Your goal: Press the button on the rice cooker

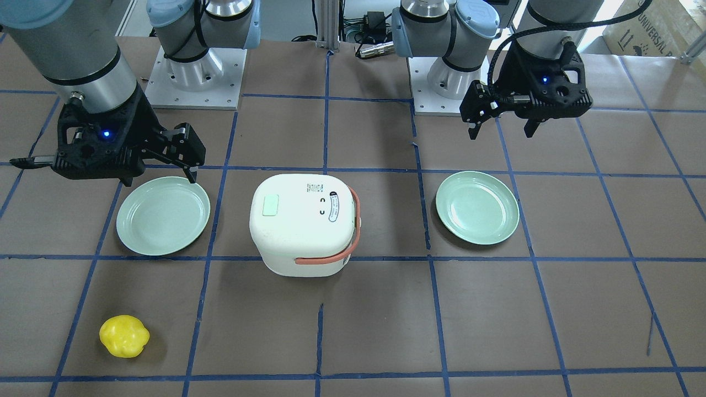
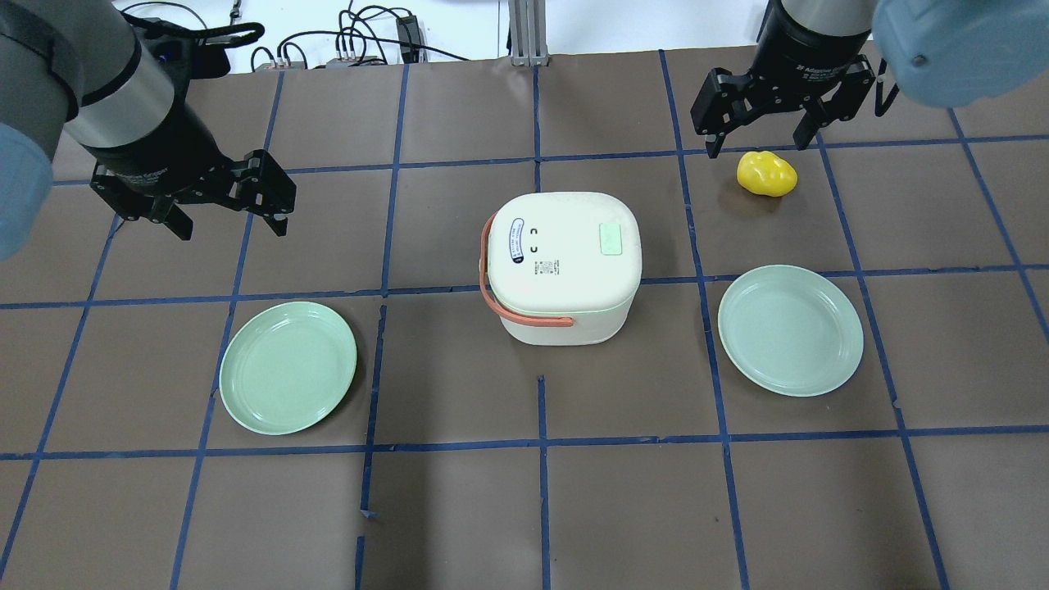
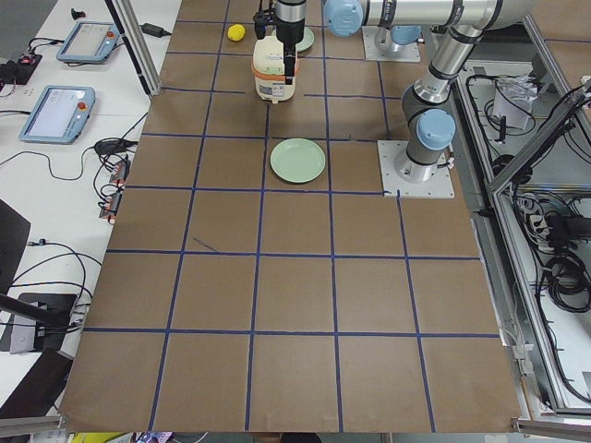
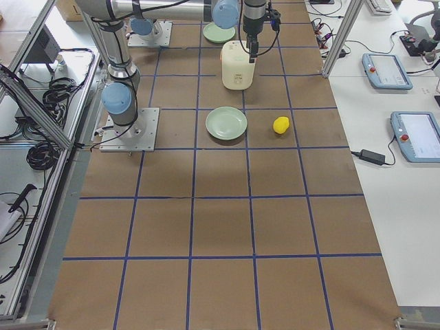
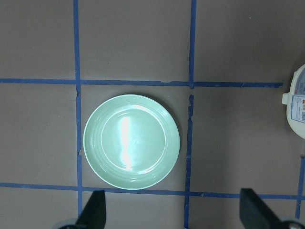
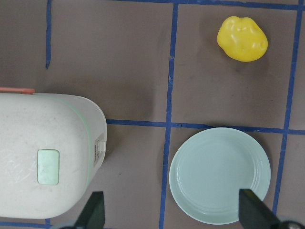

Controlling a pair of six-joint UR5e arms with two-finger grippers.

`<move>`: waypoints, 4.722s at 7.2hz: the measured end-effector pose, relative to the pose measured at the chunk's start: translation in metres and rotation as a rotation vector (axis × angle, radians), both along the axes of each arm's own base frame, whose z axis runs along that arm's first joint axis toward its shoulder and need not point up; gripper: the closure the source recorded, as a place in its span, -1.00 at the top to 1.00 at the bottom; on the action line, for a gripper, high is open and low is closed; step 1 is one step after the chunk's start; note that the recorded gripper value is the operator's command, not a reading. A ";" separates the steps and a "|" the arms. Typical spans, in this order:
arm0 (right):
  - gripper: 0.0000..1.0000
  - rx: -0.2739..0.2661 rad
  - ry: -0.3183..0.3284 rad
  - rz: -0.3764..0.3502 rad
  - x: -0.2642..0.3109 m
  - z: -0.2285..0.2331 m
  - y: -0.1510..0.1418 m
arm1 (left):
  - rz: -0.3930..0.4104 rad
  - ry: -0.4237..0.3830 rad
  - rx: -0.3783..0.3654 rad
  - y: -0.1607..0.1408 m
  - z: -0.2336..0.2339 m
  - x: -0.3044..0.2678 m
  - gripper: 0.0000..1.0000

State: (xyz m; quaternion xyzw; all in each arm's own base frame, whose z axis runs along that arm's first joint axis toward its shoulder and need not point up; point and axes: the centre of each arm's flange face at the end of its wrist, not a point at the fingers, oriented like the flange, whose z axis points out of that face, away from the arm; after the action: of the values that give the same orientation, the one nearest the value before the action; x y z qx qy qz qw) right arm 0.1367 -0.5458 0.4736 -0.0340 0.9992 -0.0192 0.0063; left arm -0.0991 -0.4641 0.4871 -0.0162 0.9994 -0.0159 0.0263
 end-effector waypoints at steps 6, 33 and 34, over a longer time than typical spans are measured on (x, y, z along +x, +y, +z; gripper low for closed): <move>-0.92 -0.006 -0.019 -0.007 0.002 0.002 -0.001 | 0.000 0.000 0.000 0.000 0.000 0.000 1.00; -0.88 0.033 -0.389 0.042 0.071 -0.116 0.013 | 0.000 0.000 0.000 0.000 0.000 0.000 1.00; -0.88 0.034 -0.395 0.043 0.072 -0.118 0.014 | 0.000 0.000 0.000 0.000 0.000 0.000 1.00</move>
State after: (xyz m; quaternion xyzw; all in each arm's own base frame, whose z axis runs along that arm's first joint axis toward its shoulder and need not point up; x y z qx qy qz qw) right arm 0.2091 -0.5320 0.3561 -0.0508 0.9778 -0.0084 0.2033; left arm -0.0991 -0.4639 0.4872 -0.0162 0.9994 -0.0158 0.0263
